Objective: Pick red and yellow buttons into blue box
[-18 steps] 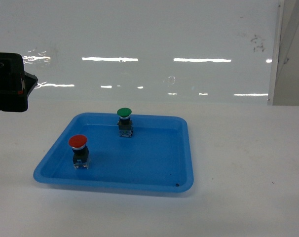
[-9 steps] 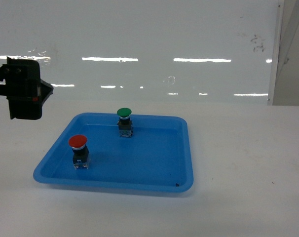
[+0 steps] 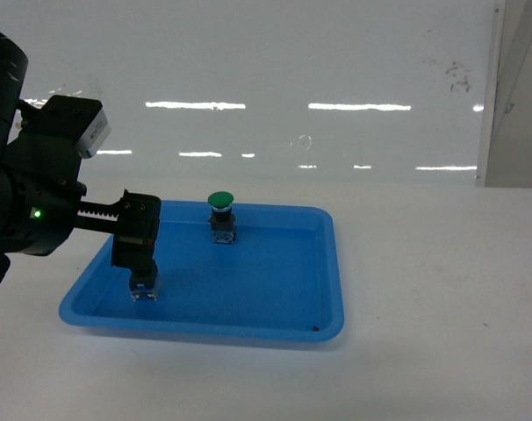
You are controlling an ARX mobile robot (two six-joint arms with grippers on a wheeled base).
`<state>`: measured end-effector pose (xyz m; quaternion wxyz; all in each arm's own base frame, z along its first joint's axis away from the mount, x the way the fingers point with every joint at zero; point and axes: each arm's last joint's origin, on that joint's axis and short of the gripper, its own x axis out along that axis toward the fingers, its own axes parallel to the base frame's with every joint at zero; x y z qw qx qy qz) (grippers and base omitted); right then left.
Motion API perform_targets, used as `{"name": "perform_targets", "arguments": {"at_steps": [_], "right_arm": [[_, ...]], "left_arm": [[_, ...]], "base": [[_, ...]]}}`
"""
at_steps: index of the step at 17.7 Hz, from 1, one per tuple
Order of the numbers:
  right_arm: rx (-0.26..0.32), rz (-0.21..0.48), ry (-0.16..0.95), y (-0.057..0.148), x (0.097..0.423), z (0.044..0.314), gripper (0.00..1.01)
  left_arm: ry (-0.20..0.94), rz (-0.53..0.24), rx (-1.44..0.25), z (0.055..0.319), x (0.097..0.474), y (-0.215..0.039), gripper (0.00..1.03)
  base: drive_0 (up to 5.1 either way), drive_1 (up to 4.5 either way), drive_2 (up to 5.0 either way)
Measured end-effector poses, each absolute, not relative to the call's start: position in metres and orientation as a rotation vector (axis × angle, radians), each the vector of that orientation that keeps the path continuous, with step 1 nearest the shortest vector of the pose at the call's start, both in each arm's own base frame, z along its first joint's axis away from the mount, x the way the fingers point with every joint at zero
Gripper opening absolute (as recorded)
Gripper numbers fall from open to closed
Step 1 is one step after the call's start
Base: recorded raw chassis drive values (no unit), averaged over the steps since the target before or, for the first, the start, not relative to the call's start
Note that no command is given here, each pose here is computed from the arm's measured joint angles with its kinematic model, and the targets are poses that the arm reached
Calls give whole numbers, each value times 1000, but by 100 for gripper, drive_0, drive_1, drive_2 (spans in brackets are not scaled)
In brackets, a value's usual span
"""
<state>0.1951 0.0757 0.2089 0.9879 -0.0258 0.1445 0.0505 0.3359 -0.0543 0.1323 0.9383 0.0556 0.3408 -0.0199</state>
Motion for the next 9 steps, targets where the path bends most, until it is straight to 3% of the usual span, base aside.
{"name": "perform_targets", "arguments": {"at_steps": [4, 9], "right_arm": [[-52, 101, 290, 76, 195, 209, 32], [-52, 101, 291, 76, 195, 209, 32]], "left_arm": [[771, -22, 98, 114, 359, -49, 98], [844, -86, -45, 109, 382, -47, 98]], "base": [[0, 0, 0], [0, 0, 0]]}}
